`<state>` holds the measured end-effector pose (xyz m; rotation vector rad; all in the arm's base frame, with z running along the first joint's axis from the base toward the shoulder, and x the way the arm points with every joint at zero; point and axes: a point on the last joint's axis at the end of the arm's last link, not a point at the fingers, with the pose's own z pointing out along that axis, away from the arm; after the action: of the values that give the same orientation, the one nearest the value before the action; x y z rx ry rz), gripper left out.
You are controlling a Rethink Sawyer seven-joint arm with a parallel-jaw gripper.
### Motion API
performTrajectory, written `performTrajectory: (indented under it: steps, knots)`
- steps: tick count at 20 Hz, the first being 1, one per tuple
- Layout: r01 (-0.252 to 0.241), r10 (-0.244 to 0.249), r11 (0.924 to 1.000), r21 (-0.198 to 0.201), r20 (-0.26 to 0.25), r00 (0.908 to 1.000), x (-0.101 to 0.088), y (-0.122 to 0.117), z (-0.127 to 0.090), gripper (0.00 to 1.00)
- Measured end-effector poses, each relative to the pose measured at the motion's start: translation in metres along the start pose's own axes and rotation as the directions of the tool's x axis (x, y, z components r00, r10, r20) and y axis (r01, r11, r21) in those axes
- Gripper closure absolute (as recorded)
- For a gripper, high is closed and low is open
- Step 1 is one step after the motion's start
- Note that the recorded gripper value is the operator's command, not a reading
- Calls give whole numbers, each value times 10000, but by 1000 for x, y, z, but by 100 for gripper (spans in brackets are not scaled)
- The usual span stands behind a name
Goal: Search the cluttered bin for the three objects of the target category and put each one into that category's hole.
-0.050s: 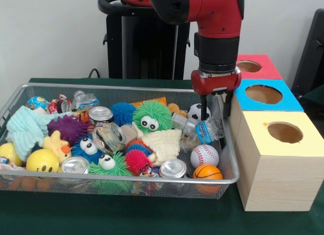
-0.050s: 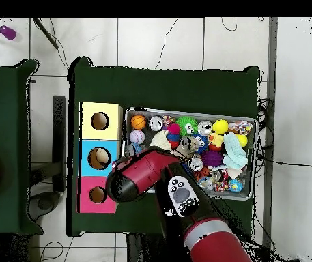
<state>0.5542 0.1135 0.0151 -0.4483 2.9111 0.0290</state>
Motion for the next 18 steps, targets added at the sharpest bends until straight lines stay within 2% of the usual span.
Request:
performTrajectory:
  steps: [6, 8, 9, 11, 13, 18]
  knots:
    - [-309, 311, 9988, -387, 30, 9995, 1, -6, 1, 0]
    - [-556, 560, 9961, -678, 38, 9984, 3, -11, 2, 0]
    - [-821, 829, 9916, -1001, 45, 9965, 4, -15, 4, 0]
    - [-987, 1000, 9877, -1211, 46, 9950, 5, -18, 5, 0]
    - [-1253, 1274, 9799, -1552, 36, 9918, 6, -23, 7, 0]
    - [-1583, 1609, 9677, -1961, -23, 9870, 8, -28, 9, 0]
